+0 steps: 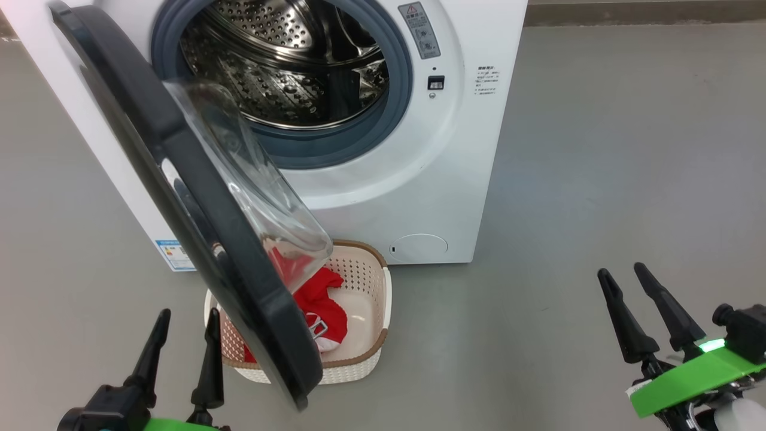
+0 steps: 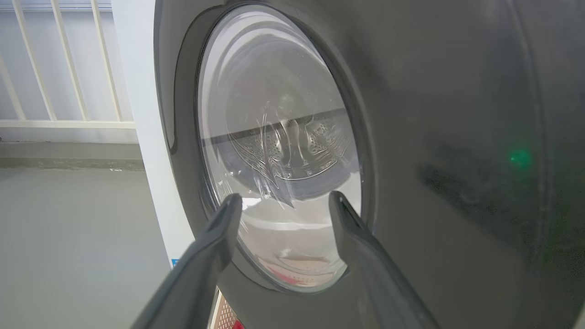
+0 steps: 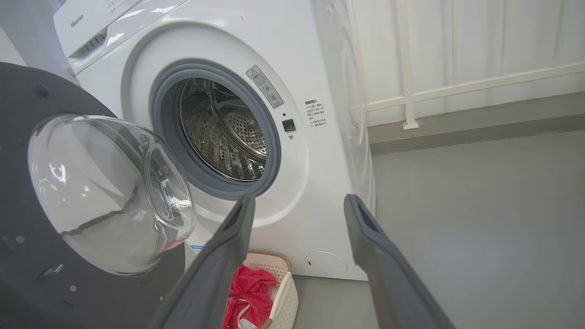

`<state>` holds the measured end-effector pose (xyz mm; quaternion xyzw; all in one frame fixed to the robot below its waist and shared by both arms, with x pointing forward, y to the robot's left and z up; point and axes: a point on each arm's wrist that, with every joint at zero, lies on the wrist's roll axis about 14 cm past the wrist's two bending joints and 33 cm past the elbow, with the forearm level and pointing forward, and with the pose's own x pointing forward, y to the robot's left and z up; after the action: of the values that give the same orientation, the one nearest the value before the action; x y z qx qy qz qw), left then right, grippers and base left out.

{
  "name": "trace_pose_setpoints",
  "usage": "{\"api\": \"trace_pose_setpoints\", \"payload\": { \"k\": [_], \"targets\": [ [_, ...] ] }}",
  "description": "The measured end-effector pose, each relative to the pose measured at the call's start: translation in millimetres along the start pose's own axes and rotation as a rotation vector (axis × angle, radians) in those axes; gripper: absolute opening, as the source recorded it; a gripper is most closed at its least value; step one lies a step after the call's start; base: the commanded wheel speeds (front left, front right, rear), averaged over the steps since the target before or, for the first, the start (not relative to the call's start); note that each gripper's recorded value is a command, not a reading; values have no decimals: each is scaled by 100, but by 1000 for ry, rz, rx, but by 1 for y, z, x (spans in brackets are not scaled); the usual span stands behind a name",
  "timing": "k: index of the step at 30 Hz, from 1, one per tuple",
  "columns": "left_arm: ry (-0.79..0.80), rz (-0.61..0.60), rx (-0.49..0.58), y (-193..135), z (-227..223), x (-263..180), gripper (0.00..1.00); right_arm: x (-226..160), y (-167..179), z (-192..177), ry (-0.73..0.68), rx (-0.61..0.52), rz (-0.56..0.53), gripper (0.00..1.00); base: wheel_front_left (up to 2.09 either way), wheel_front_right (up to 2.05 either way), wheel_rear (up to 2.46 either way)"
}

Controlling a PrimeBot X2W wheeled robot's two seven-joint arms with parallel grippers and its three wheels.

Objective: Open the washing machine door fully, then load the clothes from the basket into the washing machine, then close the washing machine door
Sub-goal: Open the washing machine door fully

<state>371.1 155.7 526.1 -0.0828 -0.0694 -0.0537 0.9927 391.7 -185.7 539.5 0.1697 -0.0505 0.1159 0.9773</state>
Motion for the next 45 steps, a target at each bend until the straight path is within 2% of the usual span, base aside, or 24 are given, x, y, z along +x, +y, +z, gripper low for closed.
{"api": "trace_pose_setpoints", "payload": {
  "k": [11, 45],
  "targets": [
    [-6, 8, 3, 3, 2, -2, 100, -12, -18, -7, 11, -120, -73, 100, 0, 0, 0],
    [3, 25, 5, 8, -1, -3, 100, -7, -17, -10, 11, -142, -74, 100, 0, 0, 0]
  ]
}}
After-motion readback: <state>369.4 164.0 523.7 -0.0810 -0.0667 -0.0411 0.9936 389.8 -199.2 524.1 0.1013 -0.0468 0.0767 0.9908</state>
